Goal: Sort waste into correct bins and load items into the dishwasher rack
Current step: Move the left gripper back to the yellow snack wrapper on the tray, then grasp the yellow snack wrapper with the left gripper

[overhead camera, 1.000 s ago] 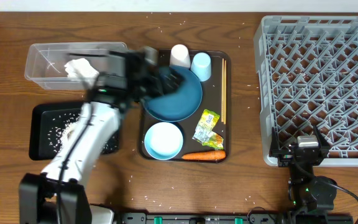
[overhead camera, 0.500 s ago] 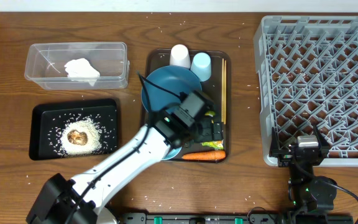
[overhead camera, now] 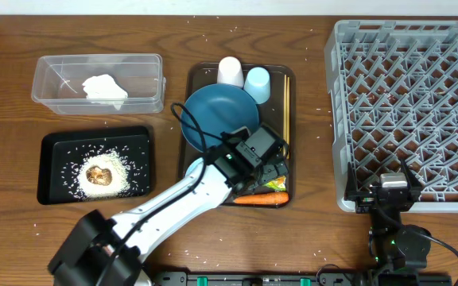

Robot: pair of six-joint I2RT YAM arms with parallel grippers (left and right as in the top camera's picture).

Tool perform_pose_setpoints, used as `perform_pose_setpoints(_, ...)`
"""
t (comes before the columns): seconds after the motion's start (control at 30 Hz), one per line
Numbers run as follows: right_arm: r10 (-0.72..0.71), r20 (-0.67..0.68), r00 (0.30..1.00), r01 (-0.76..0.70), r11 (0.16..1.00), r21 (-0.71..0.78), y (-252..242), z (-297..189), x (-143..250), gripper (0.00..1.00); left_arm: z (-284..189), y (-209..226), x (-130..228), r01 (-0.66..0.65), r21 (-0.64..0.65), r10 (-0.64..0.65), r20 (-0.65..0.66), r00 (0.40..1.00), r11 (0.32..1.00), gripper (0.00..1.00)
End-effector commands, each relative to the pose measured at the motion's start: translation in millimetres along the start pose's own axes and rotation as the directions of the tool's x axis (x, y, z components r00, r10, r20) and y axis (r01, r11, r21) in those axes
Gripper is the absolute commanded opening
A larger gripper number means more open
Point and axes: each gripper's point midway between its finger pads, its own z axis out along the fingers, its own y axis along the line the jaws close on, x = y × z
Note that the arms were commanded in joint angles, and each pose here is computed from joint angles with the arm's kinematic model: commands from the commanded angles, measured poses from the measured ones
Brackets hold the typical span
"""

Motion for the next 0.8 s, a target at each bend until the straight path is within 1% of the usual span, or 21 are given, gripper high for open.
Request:
perform_pose_setpoints(0.0,0.004,-0.002,1.000,-0.004,1.000,0.015,-3.1,-0.3,0.7,0.99,10.4,5.1,5.7,0.097,-0.037,-0.097,0.005,0.995,0.995,0.98)
perform_pose_setpoints(0.33,0.005,-0.002,1.000,-0.005,1.000,0.014,-3.0,-0.3,0.7,0.99,12.8,-0.2,10.3,0.074,-0.022,-0.074,0.017,0.997,0.997,0.98)
perform_pose_setpoints(0.5,0.005,-0.002,1.000,-0.005,1.000,0.015,-3.1,-0.3,0.7,0.99,21.0,14.4,5.9,0.131,-0.063,-0.127,0.058,0.990,0.989,0.98)
perform_pose_setpoints(0.57,0.005,-0.002,1.000,-0.005,1.000,0.015,-3.1,-0.3,0.7,0.99,24.6,17.6,4.1,0.134,-0.077,-0.129,0.071,0.989,0.988,0.98)
perform_pose_setpoints(0.77,0.005,-0.002,1.000,-0.005,1.000,0.015,-3.1,-0.3,0.7,0.99,38.1,11.4,2.3,0.133,-0.060,-0.129,0.073,0.989,0.989,0.98)
